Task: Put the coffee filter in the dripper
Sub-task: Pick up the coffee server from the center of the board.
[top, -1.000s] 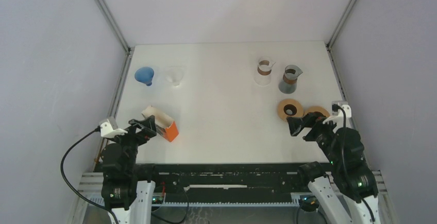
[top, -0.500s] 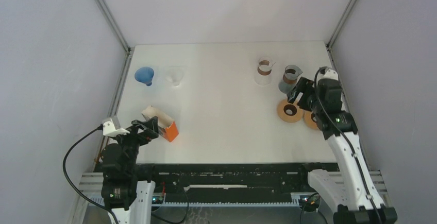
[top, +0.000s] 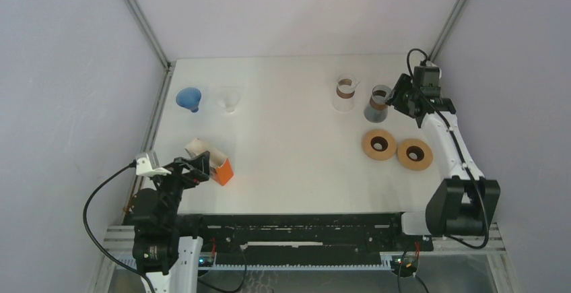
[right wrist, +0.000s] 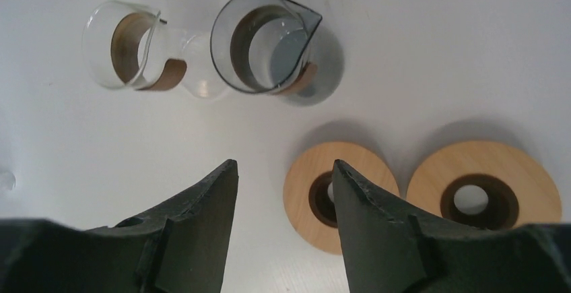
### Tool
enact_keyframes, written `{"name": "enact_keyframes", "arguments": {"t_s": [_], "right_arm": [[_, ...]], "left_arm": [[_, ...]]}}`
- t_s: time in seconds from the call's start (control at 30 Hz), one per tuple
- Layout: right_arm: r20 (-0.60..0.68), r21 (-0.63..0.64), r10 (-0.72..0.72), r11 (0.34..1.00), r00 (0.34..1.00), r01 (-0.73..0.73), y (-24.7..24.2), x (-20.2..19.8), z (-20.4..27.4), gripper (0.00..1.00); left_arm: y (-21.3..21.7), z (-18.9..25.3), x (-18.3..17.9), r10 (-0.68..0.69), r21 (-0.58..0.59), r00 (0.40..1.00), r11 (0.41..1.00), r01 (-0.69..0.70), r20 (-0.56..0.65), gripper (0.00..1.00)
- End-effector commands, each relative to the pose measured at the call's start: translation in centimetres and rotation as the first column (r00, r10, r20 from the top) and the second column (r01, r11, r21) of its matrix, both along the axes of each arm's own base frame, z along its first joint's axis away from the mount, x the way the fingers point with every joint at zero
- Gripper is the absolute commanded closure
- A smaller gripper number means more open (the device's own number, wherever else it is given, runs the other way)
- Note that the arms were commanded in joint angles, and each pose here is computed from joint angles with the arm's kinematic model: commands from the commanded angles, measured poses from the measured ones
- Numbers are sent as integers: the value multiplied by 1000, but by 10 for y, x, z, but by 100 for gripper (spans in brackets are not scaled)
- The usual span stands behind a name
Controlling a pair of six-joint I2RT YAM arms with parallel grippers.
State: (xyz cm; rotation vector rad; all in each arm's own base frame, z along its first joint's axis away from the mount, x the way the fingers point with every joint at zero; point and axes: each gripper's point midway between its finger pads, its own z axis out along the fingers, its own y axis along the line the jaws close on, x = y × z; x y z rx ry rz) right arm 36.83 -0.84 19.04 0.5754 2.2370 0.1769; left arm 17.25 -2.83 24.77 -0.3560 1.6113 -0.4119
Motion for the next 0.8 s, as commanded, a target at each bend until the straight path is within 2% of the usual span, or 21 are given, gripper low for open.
{"name": "enact_keyframes", "arguments": {"t_s": [0.0,0.3,0.57,0.77], "right_arm": [[46,13,-42,999,998,42,-8,41,12,39],[-49,43,-67,997,997,69,-13,83,-26,49],[-113,29,-93,995,989,97,-18,94,-50,61],[-102,-16,-108,994,989,107,-26,88,-39,88]], "left_arm": [[-7,23,-9,-44,40,991,998,39,130,0],[-8,18,-5,-54,38,993,998,50,104,0],[-8,16,-2,-51,37,995,998,48,89,0],[-7,15,-1,-51,36,995,998,48,81,0]]}}
